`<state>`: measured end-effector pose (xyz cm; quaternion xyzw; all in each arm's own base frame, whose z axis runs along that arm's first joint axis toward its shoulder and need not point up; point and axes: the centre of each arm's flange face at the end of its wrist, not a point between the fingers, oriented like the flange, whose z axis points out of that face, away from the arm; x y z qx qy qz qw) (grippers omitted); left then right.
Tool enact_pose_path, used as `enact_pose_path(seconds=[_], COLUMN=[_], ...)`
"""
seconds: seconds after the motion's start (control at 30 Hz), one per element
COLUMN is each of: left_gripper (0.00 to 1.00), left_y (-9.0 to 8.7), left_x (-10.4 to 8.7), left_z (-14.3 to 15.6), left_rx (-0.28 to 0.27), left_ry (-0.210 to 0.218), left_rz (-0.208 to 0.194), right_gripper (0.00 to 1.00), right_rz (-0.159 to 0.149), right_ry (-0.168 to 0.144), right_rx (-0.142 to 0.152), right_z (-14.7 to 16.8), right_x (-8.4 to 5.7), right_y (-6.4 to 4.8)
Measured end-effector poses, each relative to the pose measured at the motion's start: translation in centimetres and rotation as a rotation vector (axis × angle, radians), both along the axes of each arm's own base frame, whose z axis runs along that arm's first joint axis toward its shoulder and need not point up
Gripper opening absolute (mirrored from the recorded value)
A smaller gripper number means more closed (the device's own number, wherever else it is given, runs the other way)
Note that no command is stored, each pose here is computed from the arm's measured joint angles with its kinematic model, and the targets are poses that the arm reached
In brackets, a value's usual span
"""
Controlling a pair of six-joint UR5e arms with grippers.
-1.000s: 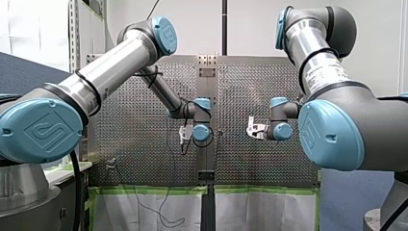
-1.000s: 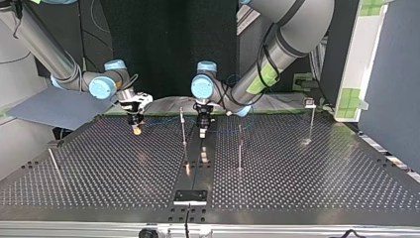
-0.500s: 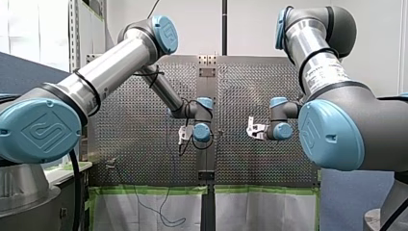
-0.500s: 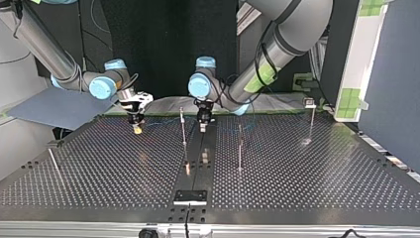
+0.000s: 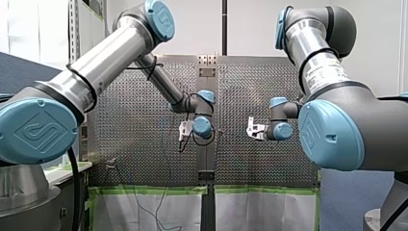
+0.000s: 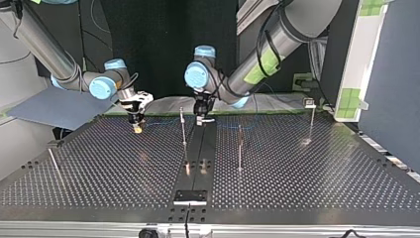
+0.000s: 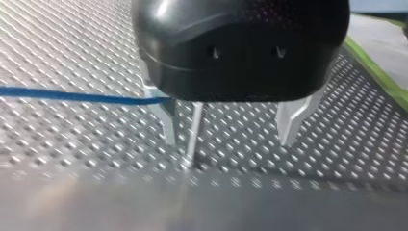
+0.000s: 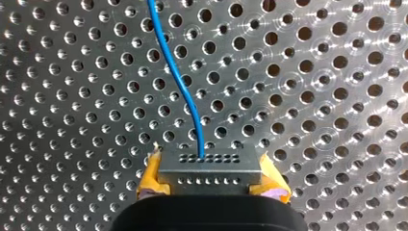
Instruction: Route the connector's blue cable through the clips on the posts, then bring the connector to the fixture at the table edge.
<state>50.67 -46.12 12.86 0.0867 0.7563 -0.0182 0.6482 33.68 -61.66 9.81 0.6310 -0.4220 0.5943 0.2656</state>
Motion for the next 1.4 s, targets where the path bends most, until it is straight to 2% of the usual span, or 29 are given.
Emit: enact_pose_path(seconds=[0.1, 0.27, 0.63, 0.93, 1.4], left_gripper=[1.00, 1.00, 1.00, 1.00, 1.00], left_y=[0.0, -0.1, -2.0, -3.2, -3.5], left_x=[-0.7, -2.5, -5.4, -6.8, -7.2], left_z=[0.8, 1.0, 0.5, 0.4, 0.4], left_rx=[-0.012, -0.002, 0.012, 0.001, -0.018], left_ry=[-0.010, 0.011, 0.035, 0.038, 0.040], left_rz=[-0.025, -0.069, -0.126, -0.152, -0.153], right_gripper=[0.00, 0.00, 0.00, 0.00, 0.00], right_rz=[0.000, 0.000, 0.002, 0.012, 0.013], right_ry=[0.000, 0.001, 0.001, 0.000, -0.002], right_rx=[0.002, 0.005, 0.007, 0.007, 0.008], right_z=[0.0, 0.0, 0.0, 0.0, 0.0], right_x=[0.0, 0.0, 0.0, 0.1, 0.1], right_y=[0.0, 0.1, 0.1, 0.1, 0.1])
